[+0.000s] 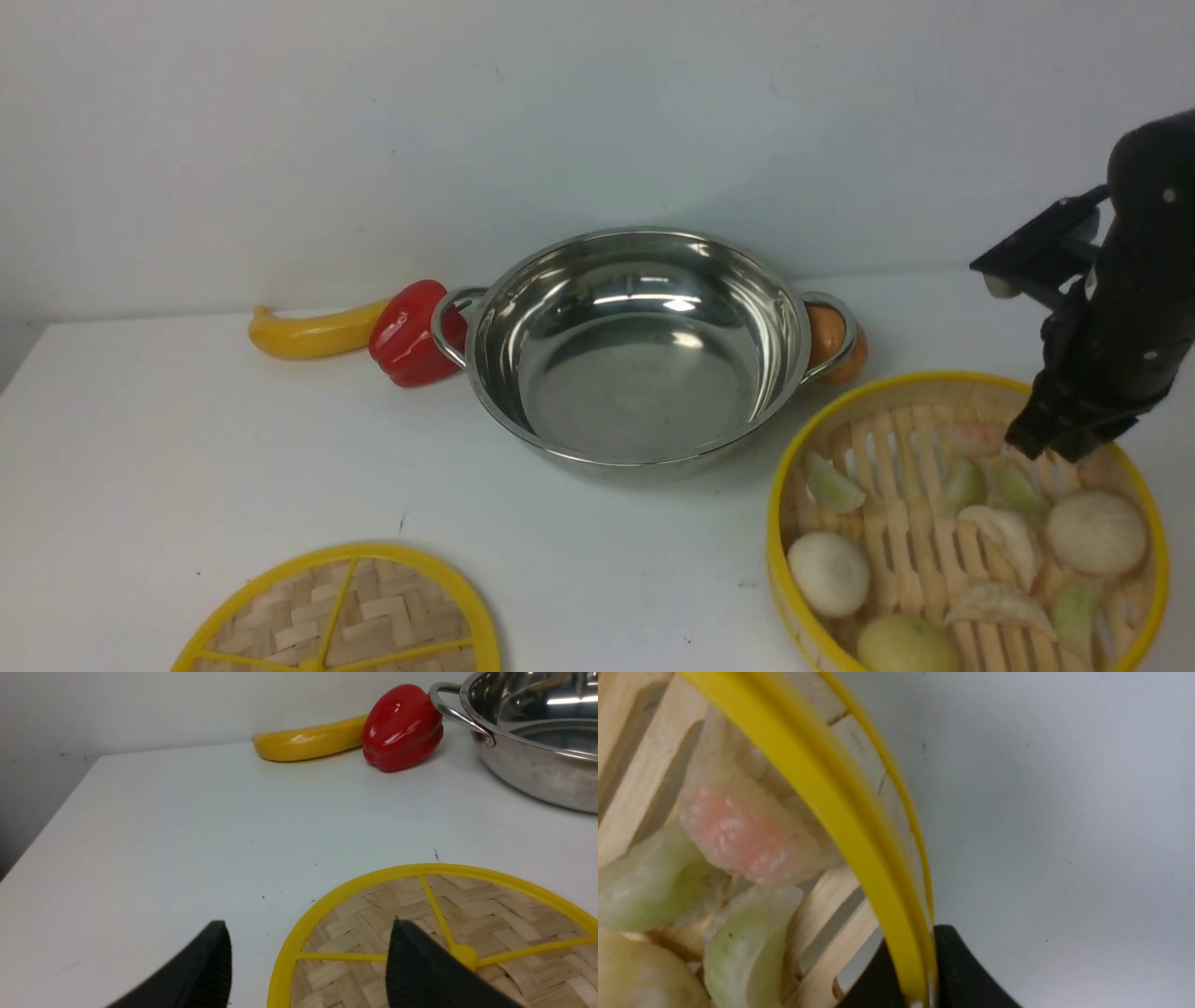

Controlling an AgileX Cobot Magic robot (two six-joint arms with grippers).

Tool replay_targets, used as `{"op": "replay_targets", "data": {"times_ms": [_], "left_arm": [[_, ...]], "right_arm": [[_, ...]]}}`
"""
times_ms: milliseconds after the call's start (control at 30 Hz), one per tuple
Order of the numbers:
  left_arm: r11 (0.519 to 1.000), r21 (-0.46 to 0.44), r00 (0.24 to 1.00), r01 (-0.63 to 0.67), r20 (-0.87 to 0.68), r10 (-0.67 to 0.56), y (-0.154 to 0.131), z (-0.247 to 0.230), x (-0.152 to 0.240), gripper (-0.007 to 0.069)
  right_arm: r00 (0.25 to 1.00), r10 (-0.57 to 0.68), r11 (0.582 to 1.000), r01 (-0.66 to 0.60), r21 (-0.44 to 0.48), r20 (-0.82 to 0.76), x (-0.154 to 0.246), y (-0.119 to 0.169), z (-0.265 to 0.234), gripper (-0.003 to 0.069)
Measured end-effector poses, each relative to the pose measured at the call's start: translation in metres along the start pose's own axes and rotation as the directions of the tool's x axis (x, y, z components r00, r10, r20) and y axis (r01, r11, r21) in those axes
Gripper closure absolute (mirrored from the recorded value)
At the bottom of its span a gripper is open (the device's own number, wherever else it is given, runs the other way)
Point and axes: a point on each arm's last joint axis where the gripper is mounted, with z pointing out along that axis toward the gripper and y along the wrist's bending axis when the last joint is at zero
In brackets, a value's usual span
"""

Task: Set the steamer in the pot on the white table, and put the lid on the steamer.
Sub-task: 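Reach for and grasp the rim of the bamboo steamer holding the buns with the right gripper, then place the bamboo steamer basket of food into the steel pot with the right gripper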

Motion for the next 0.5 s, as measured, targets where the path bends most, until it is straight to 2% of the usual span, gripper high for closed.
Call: {"op": "replay_targets", "data": {"times_ms": [500], "left_arm": [[1.000,0.000,1.000,0.000,0.000,0.000,0.000,0.000,0.000,0.0209]], "right_arm": [[0.998,0.044,0.993,-0.039,-0.111,0.049,-0.023,0.001,-0.012,0.0605]]}}
